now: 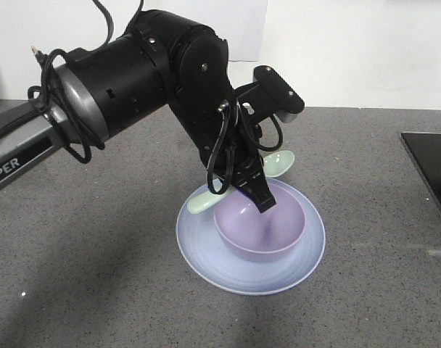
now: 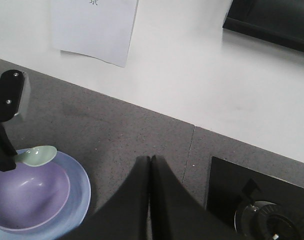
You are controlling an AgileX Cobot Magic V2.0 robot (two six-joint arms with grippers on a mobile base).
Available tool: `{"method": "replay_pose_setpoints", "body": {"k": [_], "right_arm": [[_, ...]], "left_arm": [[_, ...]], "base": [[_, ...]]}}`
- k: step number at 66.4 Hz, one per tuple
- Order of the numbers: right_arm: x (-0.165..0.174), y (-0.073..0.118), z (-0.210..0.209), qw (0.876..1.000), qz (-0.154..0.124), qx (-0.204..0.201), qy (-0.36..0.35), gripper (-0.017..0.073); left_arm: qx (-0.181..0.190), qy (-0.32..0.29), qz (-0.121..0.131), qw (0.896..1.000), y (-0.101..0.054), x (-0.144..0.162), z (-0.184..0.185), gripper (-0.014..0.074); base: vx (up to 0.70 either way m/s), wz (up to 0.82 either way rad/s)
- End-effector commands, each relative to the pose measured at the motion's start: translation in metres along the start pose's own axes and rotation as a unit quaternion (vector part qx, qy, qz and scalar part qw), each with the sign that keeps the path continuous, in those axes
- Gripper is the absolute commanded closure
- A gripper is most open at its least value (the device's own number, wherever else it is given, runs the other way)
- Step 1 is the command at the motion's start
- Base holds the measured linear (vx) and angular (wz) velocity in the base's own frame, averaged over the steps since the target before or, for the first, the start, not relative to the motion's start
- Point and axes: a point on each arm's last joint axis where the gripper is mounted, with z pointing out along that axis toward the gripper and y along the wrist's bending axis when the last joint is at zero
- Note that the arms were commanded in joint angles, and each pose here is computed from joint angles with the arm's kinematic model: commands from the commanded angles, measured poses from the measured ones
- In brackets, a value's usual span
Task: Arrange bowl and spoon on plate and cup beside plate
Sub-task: 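Swing the left gripper with the spoon over the bowl, then lower the spoon into the bowl and open the left gripper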
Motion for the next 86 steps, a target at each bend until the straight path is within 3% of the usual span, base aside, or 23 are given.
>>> {"method": "replay_pose_setpoints", "body": {"k": [1, 15, 45, 86], "right_arm": [[-0.012, -0.003, -0.002, 0.998, -0.003, 0.012, -0.054, 0.0570], [-0.013, -0.003, -0.002, 0.998, 0.002, 0.012, -0.059, 0.0570], [-0.013, -0.003, -0.002, 0.998, 0.005, 0.011, -0.059, 0.0570], [-0.013, -0.001, -0.002, 0.998, 0.011, 0.003, -0.058, 0.0570]], "left_arm": [[-0.001, -0.031, -0.001, 1.000, -0.004, -0.002, -0.026, 0.0600], [0.004, 0.013, 0.001, 1.000, -0.005, 0.010, -0.005, 0.0600], [0.012, 0.037, -0.001, 0.999, -0.005, 0.011, 0.018, 0.0600], [0.004, 0.015, -0.014, 1.000, -0.004, 0.008, 0.006, 0.0559]], "base": [[0.00, 0.00], [0.00, 0.00], [0.00, 0.00], [0.00, 0.00]]}}
